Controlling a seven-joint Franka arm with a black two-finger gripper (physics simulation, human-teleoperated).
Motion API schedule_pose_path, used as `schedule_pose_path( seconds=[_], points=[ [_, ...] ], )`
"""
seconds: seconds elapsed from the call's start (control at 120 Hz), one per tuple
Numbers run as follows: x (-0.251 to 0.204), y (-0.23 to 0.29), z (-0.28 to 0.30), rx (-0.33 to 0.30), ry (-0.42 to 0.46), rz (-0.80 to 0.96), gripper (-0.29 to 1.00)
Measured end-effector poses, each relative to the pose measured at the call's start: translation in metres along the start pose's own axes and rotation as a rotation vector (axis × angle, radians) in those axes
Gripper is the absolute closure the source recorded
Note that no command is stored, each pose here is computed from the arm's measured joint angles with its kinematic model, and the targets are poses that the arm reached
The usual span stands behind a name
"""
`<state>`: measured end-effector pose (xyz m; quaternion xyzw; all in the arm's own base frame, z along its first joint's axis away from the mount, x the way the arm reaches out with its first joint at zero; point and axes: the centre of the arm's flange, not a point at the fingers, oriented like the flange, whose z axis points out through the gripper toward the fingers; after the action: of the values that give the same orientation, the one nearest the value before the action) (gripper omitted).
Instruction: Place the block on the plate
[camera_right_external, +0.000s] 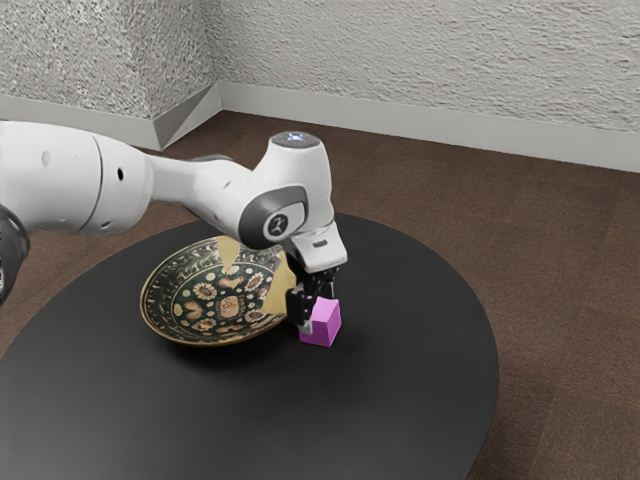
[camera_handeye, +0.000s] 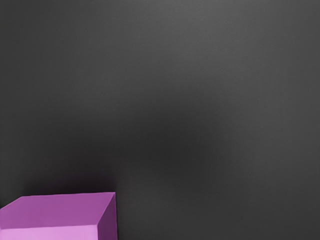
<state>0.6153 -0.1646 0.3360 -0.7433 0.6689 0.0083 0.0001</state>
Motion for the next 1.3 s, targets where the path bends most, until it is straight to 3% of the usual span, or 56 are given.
schedule_pose_path(
  seconds=[0.6, 1.025, 1.3],
  points=[
    [-0.025, -0.057, 0.035, 0.003, 0.02, -0.037, 0.0],
    [-0.032, -0.061, 0.064, -0.035, 0.013, -0.038, 0.0],
    [-0.039, -0.063, 0.071, -0.035, 0.018, -0.045, 0.15]
  ],
)
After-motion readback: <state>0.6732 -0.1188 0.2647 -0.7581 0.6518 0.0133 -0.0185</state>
